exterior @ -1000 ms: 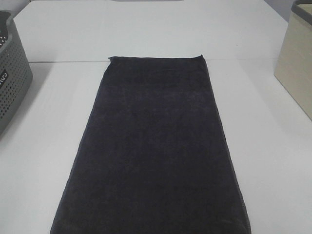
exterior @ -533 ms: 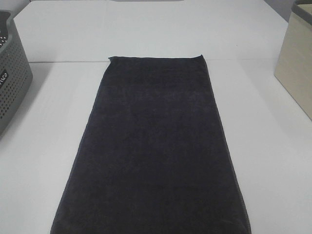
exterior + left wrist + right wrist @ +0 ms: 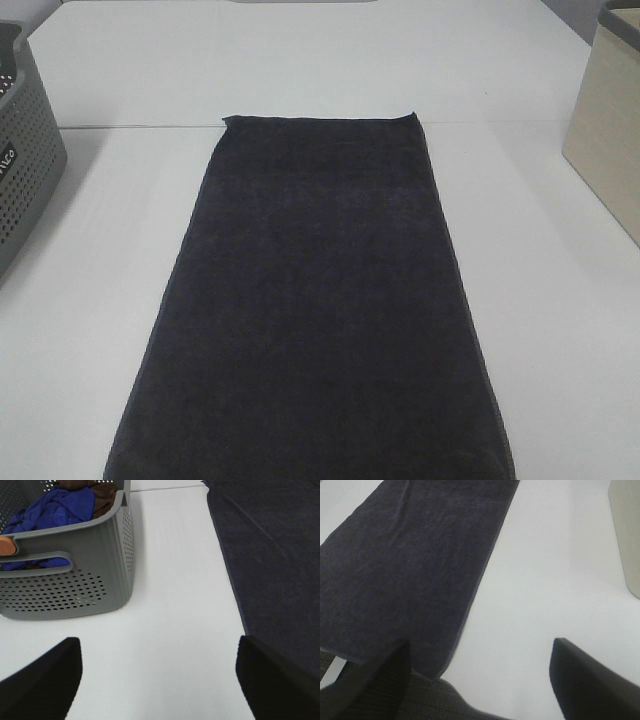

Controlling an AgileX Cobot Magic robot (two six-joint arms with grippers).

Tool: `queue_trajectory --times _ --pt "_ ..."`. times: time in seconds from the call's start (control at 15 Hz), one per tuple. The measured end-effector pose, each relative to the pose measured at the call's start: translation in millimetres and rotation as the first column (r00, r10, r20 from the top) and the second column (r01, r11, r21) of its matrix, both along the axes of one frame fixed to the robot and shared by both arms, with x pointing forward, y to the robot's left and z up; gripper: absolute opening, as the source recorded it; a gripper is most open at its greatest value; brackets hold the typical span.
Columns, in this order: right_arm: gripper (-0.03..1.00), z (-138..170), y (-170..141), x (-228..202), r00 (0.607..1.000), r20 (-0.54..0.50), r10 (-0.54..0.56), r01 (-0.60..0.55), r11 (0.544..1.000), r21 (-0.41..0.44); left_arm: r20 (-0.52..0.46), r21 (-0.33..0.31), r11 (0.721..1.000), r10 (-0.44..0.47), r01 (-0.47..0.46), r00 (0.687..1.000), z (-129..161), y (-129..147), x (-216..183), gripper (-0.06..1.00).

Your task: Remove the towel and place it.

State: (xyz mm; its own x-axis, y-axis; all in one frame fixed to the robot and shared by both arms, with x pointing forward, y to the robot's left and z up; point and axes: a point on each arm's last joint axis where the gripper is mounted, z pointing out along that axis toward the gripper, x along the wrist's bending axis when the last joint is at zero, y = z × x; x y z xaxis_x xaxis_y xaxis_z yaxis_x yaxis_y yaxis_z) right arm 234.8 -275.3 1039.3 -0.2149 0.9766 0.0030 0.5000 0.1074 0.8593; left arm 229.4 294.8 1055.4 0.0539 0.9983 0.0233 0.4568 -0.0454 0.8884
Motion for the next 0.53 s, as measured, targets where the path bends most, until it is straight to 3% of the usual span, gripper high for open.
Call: queue_trajectory --times 0.53 --pt "0.76 0.0 0.0 0.0 1.000 0.000 0.000 0.000 1.000 0.000 0.000 0.000 1.000 0.000 0.000 1.000 0.0 0.0 0.0 0.79"
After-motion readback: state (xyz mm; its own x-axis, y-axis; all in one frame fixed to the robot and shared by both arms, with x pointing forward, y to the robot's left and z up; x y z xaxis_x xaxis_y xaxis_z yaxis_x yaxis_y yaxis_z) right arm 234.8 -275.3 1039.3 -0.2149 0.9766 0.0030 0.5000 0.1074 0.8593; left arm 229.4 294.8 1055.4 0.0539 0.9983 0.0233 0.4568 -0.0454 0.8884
